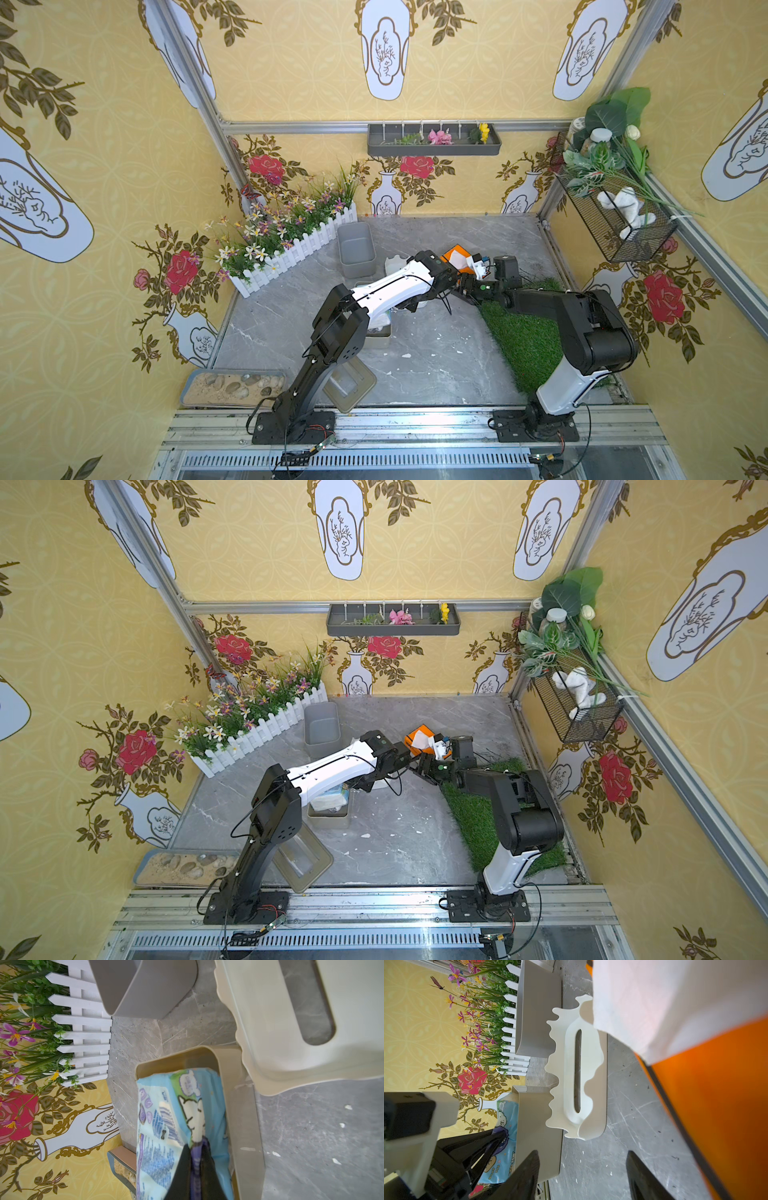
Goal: Put the tissue paper into the tissue box
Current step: Place the paper towel in the tissue box.
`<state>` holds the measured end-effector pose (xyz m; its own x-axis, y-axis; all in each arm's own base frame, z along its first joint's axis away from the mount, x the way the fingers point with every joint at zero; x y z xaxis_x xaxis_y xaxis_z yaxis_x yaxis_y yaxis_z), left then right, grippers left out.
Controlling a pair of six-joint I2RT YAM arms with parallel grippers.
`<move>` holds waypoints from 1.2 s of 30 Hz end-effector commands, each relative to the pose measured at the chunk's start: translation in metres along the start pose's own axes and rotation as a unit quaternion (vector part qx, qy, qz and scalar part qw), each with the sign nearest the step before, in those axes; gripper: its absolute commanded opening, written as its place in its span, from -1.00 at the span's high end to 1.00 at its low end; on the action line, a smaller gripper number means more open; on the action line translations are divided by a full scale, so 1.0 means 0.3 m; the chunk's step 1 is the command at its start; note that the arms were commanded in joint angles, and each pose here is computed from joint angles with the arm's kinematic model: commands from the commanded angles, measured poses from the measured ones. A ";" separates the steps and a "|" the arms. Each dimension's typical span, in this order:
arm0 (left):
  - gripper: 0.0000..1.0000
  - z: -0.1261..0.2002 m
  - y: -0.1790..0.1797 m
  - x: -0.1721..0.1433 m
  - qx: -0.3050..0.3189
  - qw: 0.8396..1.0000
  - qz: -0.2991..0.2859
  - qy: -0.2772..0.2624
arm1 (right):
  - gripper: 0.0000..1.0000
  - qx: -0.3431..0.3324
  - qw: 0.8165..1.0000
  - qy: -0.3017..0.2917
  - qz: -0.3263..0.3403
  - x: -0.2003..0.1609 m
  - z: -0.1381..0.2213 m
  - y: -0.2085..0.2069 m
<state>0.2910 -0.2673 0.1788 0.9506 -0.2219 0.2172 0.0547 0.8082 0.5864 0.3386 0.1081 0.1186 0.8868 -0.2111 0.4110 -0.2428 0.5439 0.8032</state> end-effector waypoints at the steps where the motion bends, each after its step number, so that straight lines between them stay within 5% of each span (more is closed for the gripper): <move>1: 1.00 -0.001 0.074 -0.079 0.074 0.994 -0.058 0.061 | -0.35 0.003 1.000 -0.004 0.001 0.003 0.002 0.003; 7: 0.93 -0.023 0.064 -0.090 0.097 0.992 -0.054 0.054 | -0.35 0.004 1.000 -0.005 0.000 0.005 0.001 0.005; 14: -0.05 -0.028 0.064 -0.092 0.108 0.992 -0.037 0.045 | -0.37 -0.002 1.000 0.000 0.002 0.002 -0.004 0.012; 23: -0.47 0.135 0.157 -0.005 0.046 0.997 0.047 -0.032 | -0.38 -0.037 0.998 0.030 0.050 0.001 -0.032 0.079; 32: -0.54 0.221 0.394 -0.025 -0.042 0.979 0.192 -0.050 | -0.32 -0.108 0.934 0.152 0.303 -0.115 -0.234 0.450; 36: -0.53 0.125 0.484 -0.092 -0.150 0.944 0.292 -0.018 | -0.31 -0.137 0.909 0.176 0.351 -0.175 -0.295 0.542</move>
<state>0.2673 -0.1775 0.3001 0.8400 0.1516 0.5210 -0.3295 0.9054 0.2678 0.2961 0.2773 0.1986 0.6532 0.4079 0.6379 -0.7223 0.5884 0.3633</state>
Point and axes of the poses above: each gripper's point midway between its finger pads, its own z axis back along the fingers, its own y axis along the line the jaws close on, x = y × z, the point moved 8 cm from there along z, back along the fingers, and after that the axes turned 7 degrees about z, right-handed, at the moved point
